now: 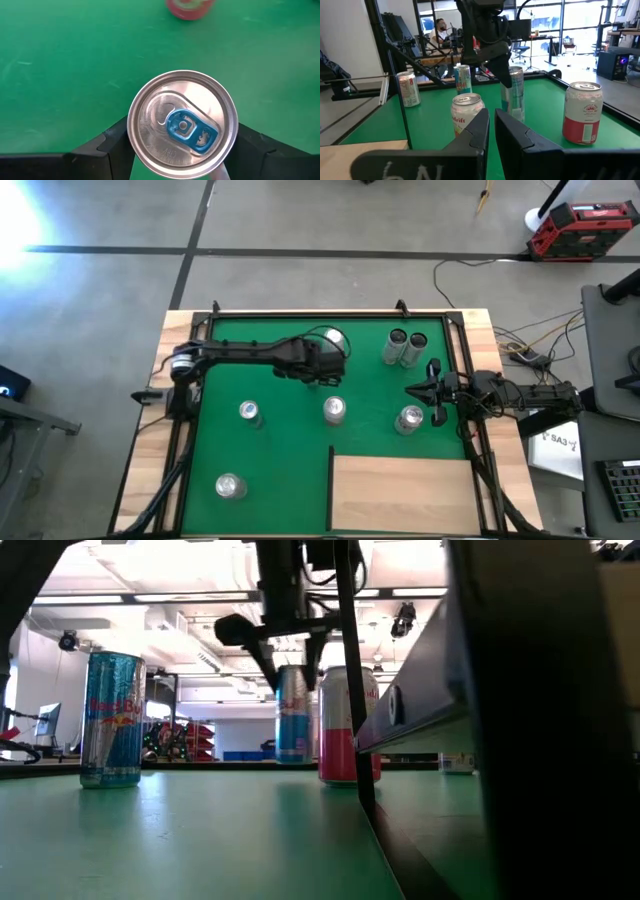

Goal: Place canned beverage on shelf
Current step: Move the left top blue soda can to the center of the table, then adjust the bottom pink-white soda can on the table

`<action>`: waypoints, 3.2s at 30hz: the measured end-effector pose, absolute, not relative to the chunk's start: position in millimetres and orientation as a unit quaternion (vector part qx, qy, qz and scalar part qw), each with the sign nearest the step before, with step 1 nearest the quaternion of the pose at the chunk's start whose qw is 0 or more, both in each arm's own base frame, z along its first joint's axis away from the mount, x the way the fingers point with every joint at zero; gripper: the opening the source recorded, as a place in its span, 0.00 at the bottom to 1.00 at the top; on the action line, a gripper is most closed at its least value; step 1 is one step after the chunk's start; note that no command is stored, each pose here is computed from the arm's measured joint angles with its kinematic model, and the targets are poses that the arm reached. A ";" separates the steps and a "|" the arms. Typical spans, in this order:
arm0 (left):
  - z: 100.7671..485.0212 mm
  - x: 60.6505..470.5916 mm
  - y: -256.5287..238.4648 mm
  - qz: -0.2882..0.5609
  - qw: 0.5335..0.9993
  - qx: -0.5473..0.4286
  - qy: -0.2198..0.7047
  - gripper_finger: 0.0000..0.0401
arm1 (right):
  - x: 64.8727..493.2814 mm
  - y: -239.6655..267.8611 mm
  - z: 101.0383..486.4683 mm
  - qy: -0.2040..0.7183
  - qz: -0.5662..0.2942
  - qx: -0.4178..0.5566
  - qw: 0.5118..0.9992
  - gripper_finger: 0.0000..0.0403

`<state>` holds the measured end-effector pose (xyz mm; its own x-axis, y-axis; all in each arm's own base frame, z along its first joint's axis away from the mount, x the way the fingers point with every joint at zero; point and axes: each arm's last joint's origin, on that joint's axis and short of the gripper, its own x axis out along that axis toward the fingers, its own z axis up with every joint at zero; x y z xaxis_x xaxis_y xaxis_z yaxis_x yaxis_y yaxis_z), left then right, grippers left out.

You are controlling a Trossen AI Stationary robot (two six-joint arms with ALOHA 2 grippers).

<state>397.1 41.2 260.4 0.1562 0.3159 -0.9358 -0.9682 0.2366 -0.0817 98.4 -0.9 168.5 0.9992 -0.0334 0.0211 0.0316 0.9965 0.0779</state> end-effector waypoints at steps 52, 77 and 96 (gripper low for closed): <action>248.3 454.8 26.3 0.437 0.661 -0.363 0.491 0.95 | 98.4 -0.9 168.5 -0.011 -0.016 0.038 0.999 0.06; 248.6 454.9 -17.2 0.405 0.652 -0.389 0.509 0.98 | 98.4 -0.9 168.5 -0.011 -0.016 0.038 0.999 0.06; 242.0 454.7 -37.0 0.417 0.639 -0.404 0.505 1.00 | 98.4 -0.9 168.5 -0.011 -0.016 0.039 0.999 0.06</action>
<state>454.7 -37.0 242.0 0.1428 0.1253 -0.9818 -0.9404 0.3265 -0.0951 98.4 -0.9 168.5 0.9992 -0.0333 0.0209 0.0316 0.9965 0.0776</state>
